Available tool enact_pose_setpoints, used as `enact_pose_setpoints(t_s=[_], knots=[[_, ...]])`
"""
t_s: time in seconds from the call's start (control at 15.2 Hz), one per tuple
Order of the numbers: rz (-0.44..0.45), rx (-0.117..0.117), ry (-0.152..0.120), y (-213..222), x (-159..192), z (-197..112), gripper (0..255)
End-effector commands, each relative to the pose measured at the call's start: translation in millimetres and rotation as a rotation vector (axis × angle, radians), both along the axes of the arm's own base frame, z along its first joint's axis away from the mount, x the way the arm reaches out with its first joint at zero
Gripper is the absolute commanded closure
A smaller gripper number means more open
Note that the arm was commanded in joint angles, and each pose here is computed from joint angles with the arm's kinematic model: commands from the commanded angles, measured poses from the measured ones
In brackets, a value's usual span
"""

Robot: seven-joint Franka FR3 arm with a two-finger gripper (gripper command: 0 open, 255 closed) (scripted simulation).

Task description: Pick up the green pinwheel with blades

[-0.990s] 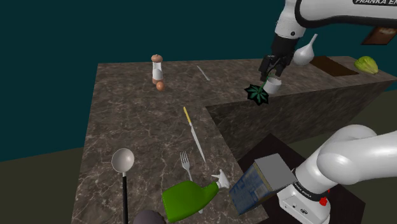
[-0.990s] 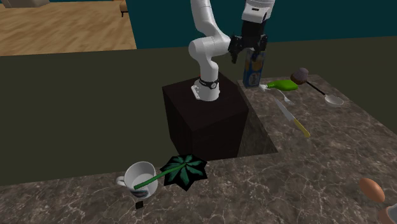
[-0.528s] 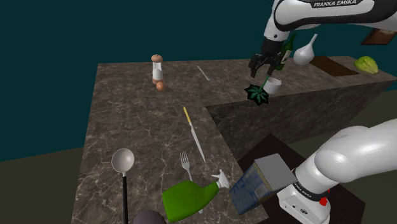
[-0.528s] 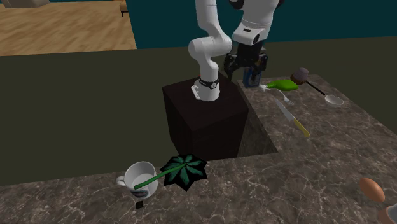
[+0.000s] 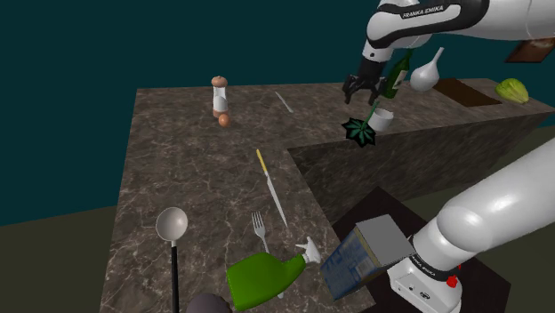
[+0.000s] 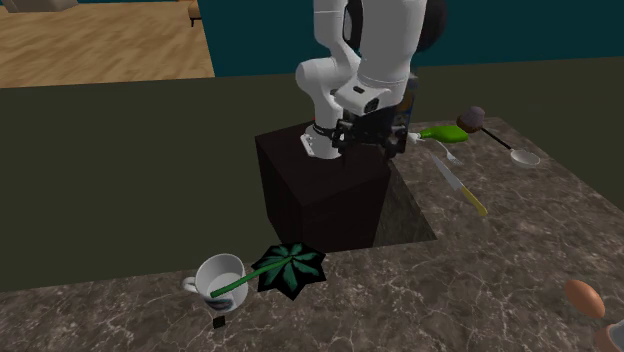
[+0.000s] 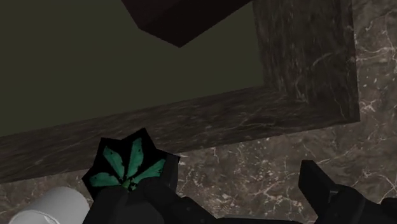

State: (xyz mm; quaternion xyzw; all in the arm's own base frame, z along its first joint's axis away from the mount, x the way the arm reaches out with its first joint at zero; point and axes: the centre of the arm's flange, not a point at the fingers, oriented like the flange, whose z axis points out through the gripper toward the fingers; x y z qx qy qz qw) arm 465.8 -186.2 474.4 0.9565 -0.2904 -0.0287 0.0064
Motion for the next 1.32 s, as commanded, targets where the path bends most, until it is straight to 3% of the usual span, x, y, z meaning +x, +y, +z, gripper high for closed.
enact_pose_setpoints(t_s=[0.0, 0.66, 1.25], knots=[[-0.062, 0.004, -0.002, -23, 10, -10, 0], [-0.36, 0.025, -0.01, -143, 42, -63, 0], [-0.628, 0.044, -0.018, -255, 40, -114, 0]])
